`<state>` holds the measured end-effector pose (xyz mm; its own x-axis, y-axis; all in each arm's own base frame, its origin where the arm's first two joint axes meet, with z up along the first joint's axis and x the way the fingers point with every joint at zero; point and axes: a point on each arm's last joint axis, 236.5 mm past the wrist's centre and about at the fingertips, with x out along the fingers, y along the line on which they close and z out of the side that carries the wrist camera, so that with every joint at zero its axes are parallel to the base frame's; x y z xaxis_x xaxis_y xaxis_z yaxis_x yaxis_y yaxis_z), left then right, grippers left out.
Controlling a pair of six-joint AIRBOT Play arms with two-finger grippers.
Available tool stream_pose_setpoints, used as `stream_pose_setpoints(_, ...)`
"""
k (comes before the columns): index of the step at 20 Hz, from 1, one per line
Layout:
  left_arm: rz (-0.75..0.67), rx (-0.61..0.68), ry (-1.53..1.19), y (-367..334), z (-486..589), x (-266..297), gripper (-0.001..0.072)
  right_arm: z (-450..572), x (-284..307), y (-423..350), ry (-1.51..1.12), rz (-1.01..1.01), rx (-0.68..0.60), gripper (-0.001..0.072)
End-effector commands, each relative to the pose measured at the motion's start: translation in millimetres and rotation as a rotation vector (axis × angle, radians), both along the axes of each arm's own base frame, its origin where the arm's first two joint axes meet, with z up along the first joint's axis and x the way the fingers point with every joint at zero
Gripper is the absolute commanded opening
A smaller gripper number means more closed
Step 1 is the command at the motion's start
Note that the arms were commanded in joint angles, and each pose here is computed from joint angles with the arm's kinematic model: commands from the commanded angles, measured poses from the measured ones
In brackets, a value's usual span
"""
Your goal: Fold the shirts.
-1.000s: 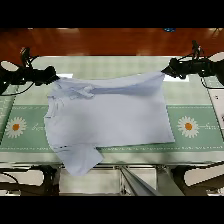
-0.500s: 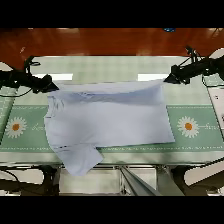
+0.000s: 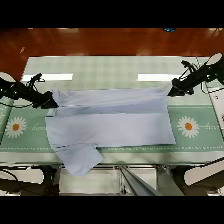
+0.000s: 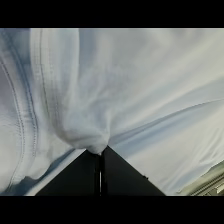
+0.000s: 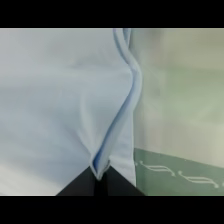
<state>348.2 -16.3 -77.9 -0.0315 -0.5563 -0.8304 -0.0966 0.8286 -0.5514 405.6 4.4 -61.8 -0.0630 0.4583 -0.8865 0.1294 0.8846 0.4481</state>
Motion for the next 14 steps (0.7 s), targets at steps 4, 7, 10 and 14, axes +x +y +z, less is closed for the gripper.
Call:
stream_pose_setpoints(4, -0.016, 0.012, 0.016, 3.0, -3.3, -6.3, 0.0014, -17.9, -10.3, 4.4, 0.030, -0.003, -0.004, 0.0022)
stream_pose_setpoints(7, -0.018, 0.000, 0.022, 0.7, -1.2, -7.6, 0.0016, -18.7, -7.3, 3.4, 0.041, -0.051, -0.013, 0.0142)
stream_pose_setpoints(10, -0.030, -0.028, 0.077, -4.0, 9.3, -18.9, 0.0365, -17.5, -10.4, 3.9, 0.069, -0.079, -0.012, 0.0415)
stream_pose_setpoints(14, -0.004, -0.002, 0.073, 0.1, 32.3, -30.4, 0.0494, 7.9, -10.1, -0.1, 0.028, -0.102, -0.028, 0.0415)
